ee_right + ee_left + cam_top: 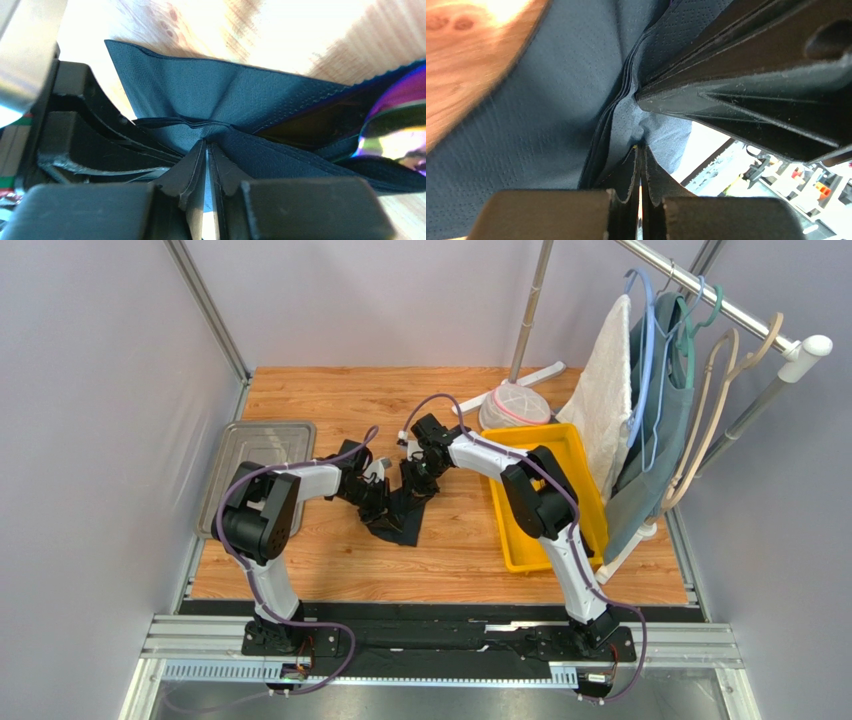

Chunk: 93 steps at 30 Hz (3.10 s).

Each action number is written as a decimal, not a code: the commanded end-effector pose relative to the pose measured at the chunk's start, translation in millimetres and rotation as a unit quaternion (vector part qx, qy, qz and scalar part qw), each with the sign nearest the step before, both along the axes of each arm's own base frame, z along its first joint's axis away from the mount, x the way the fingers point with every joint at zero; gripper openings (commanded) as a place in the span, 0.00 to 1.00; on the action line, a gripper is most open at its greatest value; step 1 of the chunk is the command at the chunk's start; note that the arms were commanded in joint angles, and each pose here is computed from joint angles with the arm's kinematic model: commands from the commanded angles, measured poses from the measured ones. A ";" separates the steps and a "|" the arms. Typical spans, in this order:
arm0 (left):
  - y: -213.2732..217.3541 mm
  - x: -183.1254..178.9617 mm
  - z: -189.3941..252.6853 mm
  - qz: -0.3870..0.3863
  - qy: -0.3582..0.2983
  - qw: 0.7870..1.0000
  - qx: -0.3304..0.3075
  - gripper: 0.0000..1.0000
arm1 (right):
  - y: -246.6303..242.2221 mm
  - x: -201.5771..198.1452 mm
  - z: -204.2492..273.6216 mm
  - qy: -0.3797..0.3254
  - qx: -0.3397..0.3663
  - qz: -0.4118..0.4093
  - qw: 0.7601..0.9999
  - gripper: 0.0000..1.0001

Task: Place the utensils on the paper napkin and roll it up

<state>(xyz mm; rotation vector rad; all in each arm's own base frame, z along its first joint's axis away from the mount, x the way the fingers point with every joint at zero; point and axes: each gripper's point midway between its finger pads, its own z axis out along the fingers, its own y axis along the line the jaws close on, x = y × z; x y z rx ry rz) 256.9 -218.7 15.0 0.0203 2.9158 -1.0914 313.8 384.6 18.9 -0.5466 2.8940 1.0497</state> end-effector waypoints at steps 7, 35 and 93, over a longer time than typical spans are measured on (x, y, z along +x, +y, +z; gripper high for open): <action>15.4 18.5 34.9 -0.007 -0.114 0.993 0.020 0.01 | -20.0 5.5 -53.3 -0.014 -0.075 -0.004 0.997 0.11; 77.7 43.3 69.4 0.068 -0.151 0.986 0.014 0.86 | -13.6 14.2 -57.0 -0.003 -0.065 -0.017 0.998 0.06; 94.7 2.6 15.9 0.088 -0.039 0.986 0.133 0.62 | -38.0 -72.8 -62.5 0.033 -0.044 0.174 0.983 0.00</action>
